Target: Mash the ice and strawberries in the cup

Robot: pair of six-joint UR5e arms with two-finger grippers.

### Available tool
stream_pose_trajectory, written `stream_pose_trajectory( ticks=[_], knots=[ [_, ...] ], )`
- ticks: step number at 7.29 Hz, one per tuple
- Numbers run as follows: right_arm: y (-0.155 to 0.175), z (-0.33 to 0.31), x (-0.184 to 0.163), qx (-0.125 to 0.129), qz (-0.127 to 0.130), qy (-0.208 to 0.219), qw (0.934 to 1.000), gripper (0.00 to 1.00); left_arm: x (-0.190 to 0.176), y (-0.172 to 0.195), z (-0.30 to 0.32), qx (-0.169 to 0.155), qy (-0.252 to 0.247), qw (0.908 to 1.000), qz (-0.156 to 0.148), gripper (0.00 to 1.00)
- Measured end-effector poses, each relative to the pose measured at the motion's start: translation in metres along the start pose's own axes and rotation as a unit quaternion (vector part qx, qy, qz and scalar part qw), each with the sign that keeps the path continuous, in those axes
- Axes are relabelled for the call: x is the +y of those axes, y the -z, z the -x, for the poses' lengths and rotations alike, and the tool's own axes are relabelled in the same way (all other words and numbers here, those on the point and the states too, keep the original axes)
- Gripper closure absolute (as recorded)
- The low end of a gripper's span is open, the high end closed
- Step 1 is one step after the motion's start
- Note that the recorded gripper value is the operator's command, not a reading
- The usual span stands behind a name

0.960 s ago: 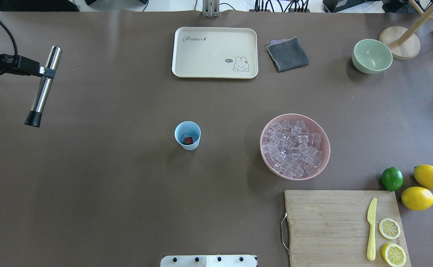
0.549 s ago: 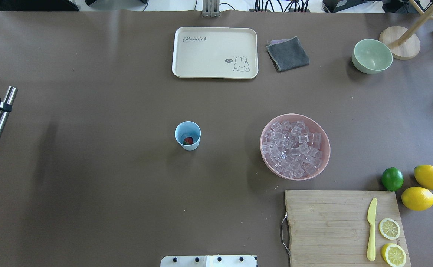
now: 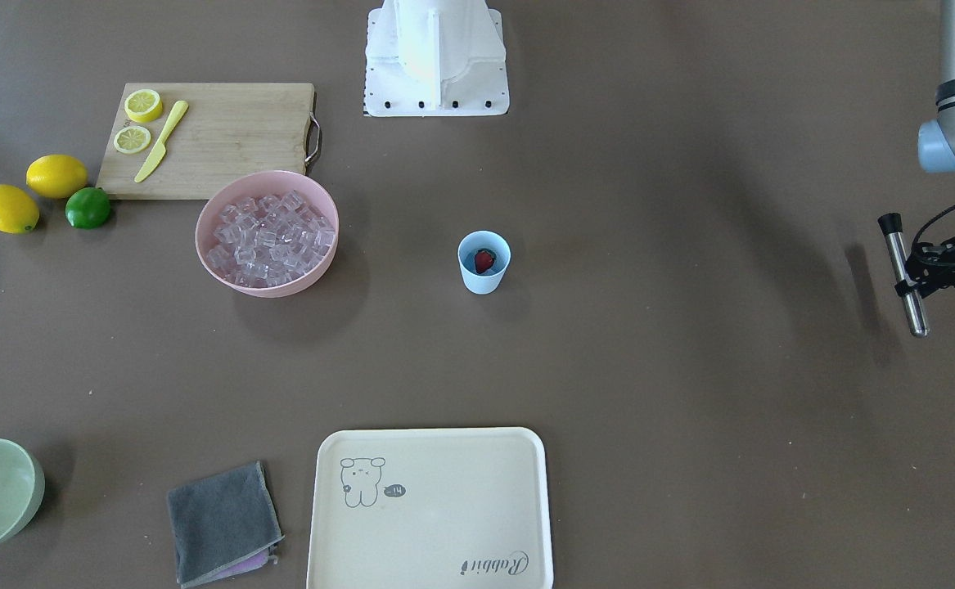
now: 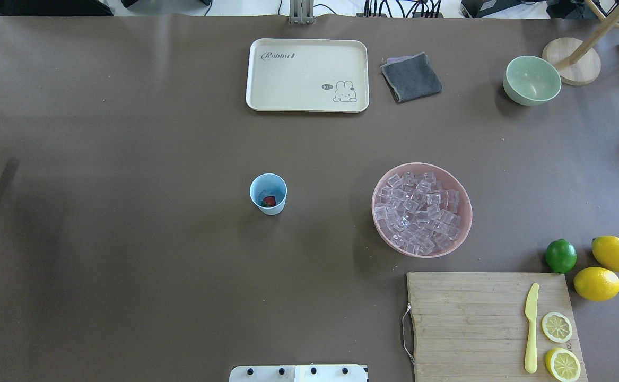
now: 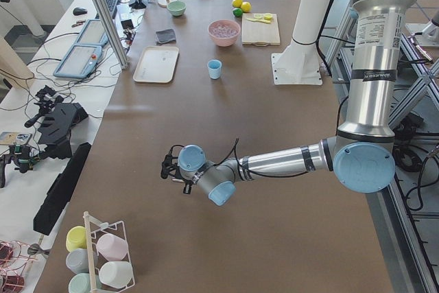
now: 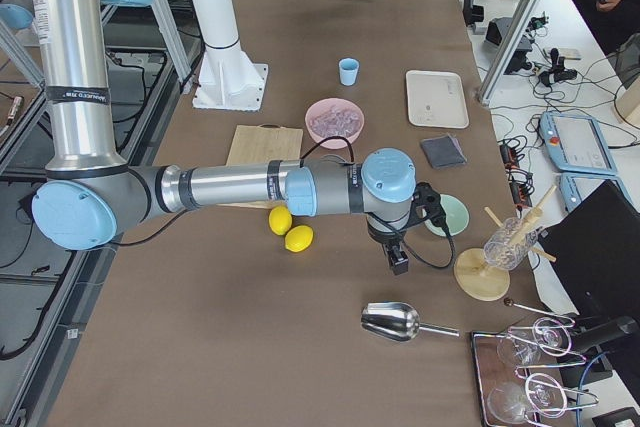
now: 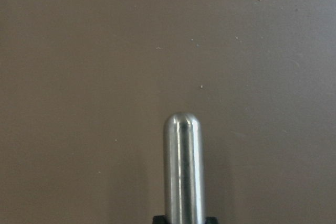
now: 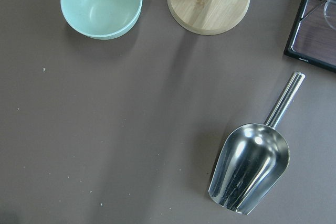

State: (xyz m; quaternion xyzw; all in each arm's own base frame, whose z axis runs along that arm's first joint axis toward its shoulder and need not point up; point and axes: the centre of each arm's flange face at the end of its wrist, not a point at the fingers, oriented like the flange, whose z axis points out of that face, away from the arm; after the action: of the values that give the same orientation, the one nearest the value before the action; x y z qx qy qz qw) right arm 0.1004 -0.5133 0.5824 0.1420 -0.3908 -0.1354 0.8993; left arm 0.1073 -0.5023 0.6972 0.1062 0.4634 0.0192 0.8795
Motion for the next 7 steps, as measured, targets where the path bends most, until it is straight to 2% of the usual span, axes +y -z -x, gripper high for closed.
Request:
stream_pose_trajectory(
  ticks=[2, 4, 5, 7],
  knots=[
    [0.001, 0.001, 0.001, 0.000, -0.001, 0.001, 1.0000, 0.00, -0.010, 0.017, -0.001, -0.004, -0.005, 0.9999, -0.014, 0.01],
    [0.001, 0.001, 0.001, 0.000, -0.001, 0.000, 1.0000, 0.00, -0.020, 0.046, 0.008, 0.006, -0.027, 0.9994, -0.021, 0.01],
    [0.001, 0.001, 0.002, 0.000, -0.001, -0.002, 1.0000, 0.00, -0.031, 0.068, 0.008, 0.003, -0.047, 0.9988, -0.017, 0.01],
    [0.000, 0.000, 0.003, 0.000, 0.001, -0.006, 1.0000, 0.00, -0.054, 0.144, -0.012, -0.022, -0.070, 0.9973, -0.004, 0.01]
  ],
)
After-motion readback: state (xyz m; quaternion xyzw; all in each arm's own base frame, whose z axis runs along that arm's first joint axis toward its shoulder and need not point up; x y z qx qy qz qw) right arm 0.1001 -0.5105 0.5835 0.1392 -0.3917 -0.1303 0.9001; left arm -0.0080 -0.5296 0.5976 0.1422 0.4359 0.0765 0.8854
